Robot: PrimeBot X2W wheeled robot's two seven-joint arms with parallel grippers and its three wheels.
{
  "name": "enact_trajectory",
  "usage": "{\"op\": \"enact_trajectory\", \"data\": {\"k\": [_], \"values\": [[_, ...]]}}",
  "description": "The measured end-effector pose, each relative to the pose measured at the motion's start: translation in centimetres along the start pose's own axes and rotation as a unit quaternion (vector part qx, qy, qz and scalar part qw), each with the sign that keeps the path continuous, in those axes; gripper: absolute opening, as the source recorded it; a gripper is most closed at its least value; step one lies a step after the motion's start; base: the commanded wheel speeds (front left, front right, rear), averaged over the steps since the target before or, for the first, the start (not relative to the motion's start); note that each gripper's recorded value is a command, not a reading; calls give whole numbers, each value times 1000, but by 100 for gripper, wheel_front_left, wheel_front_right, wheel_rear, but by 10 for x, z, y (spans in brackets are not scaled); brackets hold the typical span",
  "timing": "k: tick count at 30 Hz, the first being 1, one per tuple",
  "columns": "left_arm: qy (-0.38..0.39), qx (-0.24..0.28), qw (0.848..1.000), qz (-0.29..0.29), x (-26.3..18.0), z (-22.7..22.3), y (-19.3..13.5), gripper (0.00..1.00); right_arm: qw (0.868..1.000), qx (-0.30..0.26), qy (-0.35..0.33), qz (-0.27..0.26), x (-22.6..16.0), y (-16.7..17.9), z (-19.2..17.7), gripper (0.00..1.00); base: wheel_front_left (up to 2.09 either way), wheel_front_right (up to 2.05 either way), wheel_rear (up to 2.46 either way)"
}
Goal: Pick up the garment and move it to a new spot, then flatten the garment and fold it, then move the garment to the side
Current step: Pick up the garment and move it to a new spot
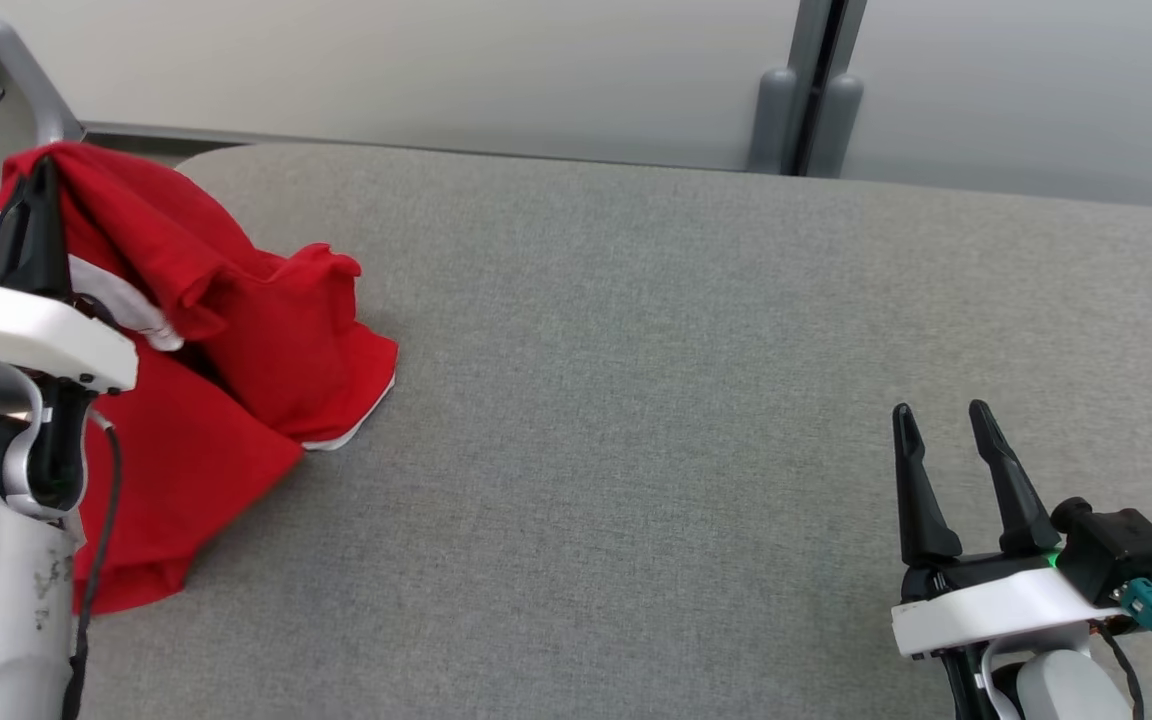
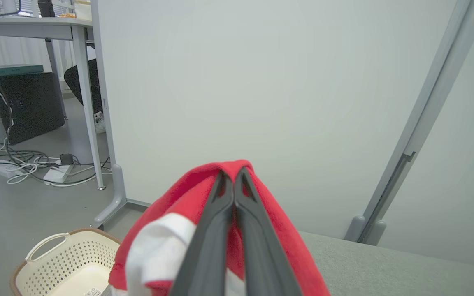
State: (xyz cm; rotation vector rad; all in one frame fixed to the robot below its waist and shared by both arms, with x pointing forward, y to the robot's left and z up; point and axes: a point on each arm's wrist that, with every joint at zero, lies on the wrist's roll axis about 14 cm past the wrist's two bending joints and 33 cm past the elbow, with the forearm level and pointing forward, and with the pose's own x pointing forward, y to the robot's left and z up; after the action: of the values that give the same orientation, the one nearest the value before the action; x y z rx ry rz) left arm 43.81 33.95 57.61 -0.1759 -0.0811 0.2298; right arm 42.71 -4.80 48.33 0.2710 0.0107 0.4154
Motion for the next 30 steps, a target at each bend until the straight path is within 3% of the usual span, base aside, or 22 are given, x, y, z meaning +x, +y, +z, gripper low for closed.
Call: {"op": "enact_trajectory", "data": {"k": [6,14,21,30], "values": [[-72,-9,994,-85,-7,52,-63,0,1000,-3,-16,-12,-13,-2,14,100,0,0,0],[-89,-17,979,-184,-18,78,-145,0,998,-8,-35,-46,-31,-20,29,100,0,0,0],[-32,-7,959,-280,-25,52,-220,0,994,-14,-52,-99,-48,-52,41,100,0,0,0],[47,32,915,-399,-31,4,-320,0,983,-11,-69,-172,-78,-95,54,100,0,0,0]]}}
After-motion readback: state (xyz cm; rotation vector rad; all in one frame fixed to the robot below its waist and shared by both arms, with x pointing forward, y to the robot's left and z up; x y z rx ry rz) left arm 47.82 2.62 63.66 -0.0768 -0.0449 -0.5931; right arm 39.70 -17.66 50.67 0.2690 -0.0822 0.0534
